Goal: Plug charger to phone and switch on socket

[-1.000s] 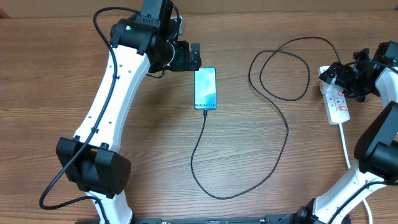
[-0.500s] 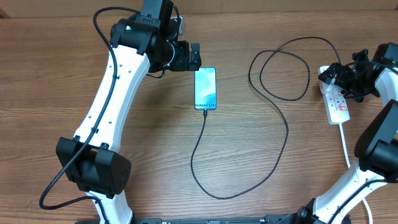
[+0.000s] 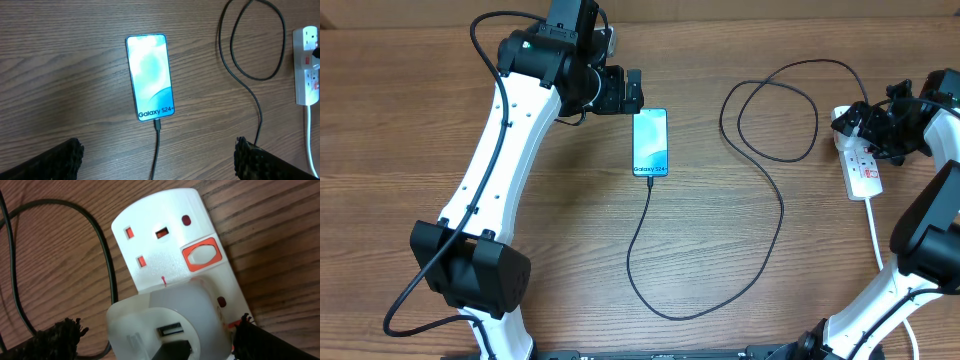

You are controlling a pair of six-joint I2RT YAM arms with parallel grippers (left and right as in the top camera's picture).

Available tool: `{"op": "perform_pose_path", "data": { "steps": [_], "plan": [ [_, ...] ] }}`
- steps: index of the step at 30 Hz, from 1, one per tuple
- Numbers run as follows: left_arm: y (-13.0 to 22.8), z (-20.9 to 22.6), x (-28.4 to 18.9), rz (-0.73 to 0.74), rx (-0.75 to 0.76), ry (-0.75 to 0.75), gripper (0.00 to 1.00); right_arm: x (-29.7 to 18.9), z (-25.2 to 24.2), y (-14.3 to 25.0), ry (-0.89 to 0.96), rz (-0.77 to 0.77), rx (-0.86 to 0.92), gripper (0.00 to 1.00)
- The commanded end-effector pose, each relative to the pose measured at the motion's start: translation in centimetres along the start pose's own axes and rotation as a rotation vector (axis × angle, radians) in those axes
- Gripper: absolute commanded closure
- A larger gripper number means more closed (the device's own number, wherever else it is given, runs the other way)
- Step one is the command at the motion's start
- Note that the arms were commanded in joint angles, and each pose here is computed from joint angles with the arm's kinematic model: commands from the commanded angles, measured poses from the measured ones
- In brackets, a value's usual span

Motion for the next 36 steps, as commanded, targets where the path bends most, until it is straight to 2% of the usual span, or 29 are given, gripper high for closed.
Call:
{"op": "perform_pose_path", "data": {
  "steps": [1, 36],
  "plan": [
    [-0.17, -0.20, -0.60, -0.019, 0.023, 0.003, 0.00, 1.58, 0.61, 1.11, -0.075, 0.061, 0.030, 0.00],
    [-0.16, -0.19, -0.60, -0.019, 0.023, 0.003, 0.00, 1.58, 1.08, 1.13, -0.124, 0.060, 0.033, 0.00]
  ]
}}
Point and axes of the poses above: each gripper's point midway between its finger pads, its own x axis out along the fingers, its own z axis along the line the jaws close on, y = z × x, the point moved 8 cm from there along -x, back along the fingers, and after that the axes turned 8 degrees about -x, right-handed, at the moved point
